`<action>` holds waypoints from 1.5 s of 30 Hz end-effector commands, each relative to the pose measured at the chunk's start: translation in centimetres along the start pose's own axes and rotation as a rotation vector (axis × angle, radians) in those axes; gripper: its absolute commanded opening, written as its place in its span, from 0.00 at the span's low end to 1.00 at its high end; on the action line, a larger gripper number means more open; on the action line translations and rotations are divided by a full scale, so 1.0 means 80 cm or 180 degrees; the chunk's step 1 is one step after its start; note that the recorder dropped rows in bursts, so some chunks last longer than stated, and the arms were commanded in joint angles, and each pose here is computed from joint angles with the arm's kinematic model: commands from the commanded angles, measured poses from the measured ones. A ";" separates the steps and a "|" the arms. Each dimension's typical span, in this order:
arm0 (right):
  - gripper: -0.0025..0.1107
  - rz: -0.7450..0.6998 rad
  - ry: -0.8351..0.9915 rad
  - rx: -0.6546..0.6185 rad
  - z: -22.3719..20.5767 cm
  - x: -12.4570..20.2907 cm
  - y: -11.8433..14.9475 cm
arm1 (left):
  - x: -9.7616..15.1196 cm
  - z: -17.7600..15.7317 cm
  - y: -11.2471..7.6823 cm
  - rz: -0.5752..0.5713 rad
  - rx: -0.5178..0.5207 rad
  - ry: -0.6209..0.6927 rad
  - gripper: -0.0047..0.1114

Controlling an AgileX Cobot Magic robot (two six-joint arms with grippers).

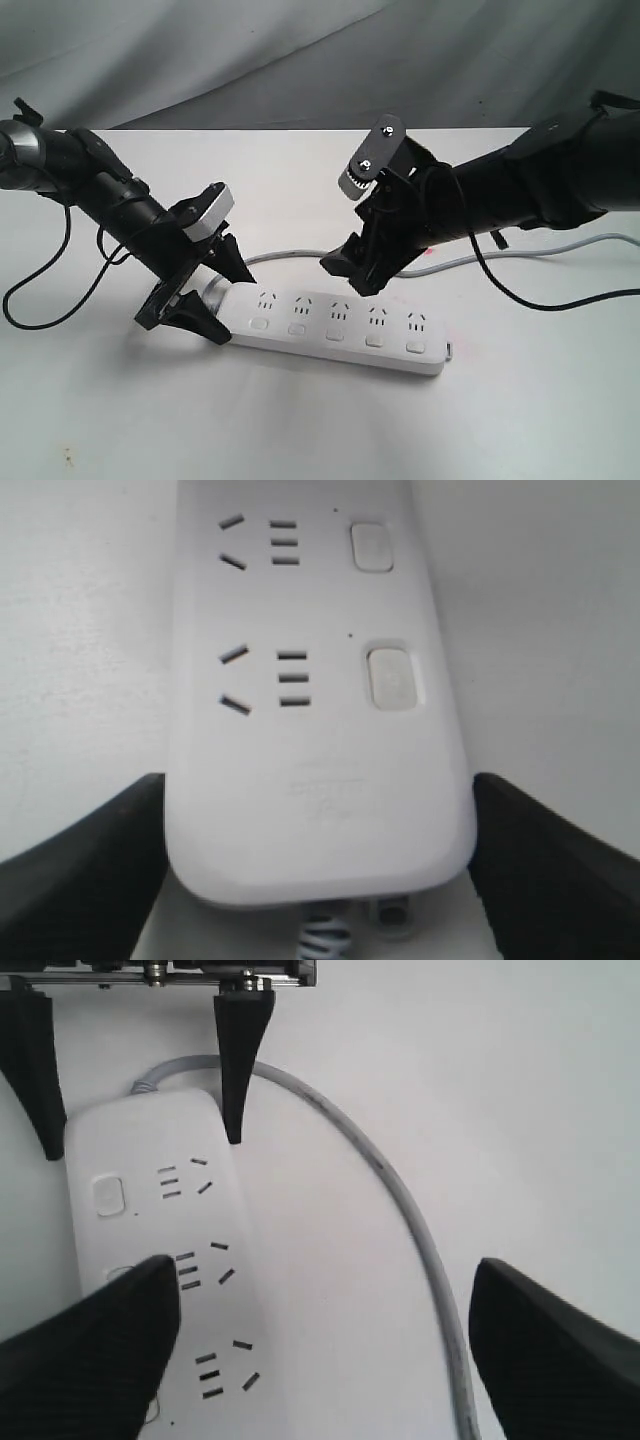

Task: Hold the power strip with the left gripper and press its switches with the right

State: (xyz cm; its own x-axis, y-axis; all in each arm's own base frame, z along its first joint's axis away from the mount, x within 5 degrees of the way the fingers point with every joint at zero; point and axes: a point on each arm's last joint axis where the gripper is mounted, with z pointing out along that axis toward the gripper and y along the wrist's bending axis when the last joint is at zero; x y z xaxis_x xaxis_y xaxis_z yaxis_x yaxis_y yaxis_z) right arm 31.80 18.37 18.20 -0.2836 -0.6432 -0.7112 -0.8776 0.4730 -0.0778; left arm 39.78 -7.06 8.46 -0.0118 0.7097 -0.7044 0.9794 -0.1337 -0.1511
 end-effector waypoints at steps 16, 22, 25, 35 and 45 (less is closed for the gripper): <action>0.67 0.0128 0.0327 -0.0400 0.045 0.056 0.014 | -0.002 -0.005 0.001 0.0034 -0.0028 0.0021 0.43; 0.67 0.0130 0.0295 -0.0282 0.049 0.057 0.009 | -0.002 -0.005 0.001 0.0034 -0.0028 0.0021 0.43; 0.67 0.0132 0.0284 -0.0315 0.049 0.057 0.011 | -0.002 -0.005 0.001 0.0034 -0.0028 0.0021 0.43; 0.67 0.0195 0.0383 -0.0428 0.062 0.071 0.014 | -0.002 -0.005 0.001 0.0034 -0.0028 0.0021 0.43; 0.67 0.0123 0.0491 -0.0293 0.064 0.076 0.009 | -0.002 -0.005 0.001 0.0034 -0.0028 0.0021 0.43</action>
State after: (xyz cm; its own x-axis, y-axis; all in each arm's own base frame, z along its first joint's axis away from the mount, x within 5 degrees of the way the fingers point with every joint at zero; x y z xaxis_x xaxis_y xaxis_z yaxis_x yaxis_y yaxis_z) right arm 31.22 18.49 11.11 -0.3959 -0.6590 -0.6395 -0.8882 0.4516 0.0845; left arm 39.77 -7.05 8.45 -0.0110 0.7106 -0.7035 0.9793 -0.1347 -0.1513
